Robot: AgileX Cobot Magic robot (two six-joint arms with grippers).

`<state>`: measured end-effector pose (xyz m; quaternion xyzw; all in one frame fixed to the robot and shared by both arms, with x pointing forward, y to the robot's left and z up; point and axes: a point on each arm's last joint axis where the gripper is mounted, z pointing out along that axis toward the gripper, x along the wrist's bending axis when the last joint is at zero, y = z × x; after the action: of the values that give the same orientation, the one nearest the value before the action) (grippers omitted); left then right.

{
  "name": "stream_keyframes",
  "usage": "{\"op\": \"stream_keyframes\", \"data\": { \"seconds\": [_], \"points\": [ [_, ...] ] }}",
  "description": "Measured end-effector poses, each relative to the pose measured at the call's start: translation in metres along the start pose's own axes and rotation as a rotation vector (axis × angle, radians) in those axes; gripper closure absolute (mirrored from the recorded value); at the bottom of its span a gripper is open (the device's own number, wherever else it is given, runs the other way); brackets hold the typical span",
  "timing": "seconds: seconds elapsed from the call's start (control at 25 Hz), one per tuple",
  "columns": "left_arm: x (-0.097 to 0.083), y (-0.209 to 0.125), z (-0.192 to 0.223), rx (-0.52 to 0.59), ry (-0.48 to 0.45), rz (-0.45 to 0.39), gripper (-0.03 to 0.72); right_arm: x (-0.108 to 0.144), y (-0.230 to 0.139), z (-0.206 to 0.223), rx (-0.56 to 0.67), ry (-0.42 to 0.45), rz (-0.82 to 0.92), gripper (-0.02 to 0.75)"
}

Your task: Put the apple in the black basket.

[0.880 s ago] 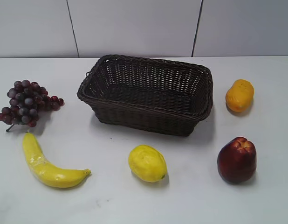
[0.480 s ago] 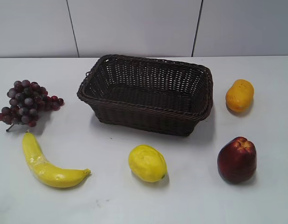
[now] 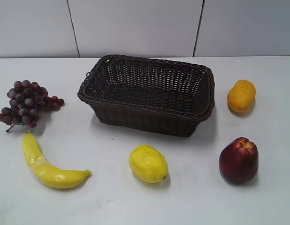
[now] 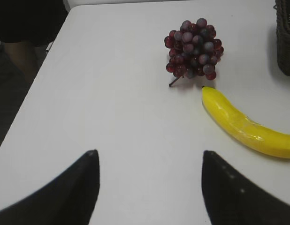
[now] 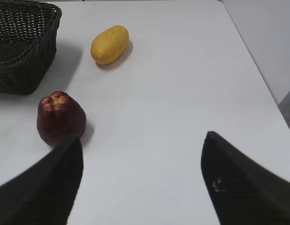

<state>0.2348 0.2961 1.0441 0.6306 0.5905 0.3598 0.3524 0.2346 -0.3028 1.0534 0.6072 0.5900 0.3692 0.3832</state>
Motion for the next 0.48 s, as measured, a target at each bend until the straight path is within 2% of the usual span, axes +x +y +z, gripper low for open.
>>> {"op": "stream_keyframes", "data": {
  "seconds": [0.32,0.48],
  "points": [
    [0.0,0.0,0.0,0.0,0.0,0.0,0.181,0.001,0.003,-0.001,-0.019,0.016,0.01,0.147],
    [0.0,0.0,0.0,0.0,0.0,0.0,0.181,0.003,0.025,0.008,-0.076,0.023,0.01,0.143]
  ]
}}
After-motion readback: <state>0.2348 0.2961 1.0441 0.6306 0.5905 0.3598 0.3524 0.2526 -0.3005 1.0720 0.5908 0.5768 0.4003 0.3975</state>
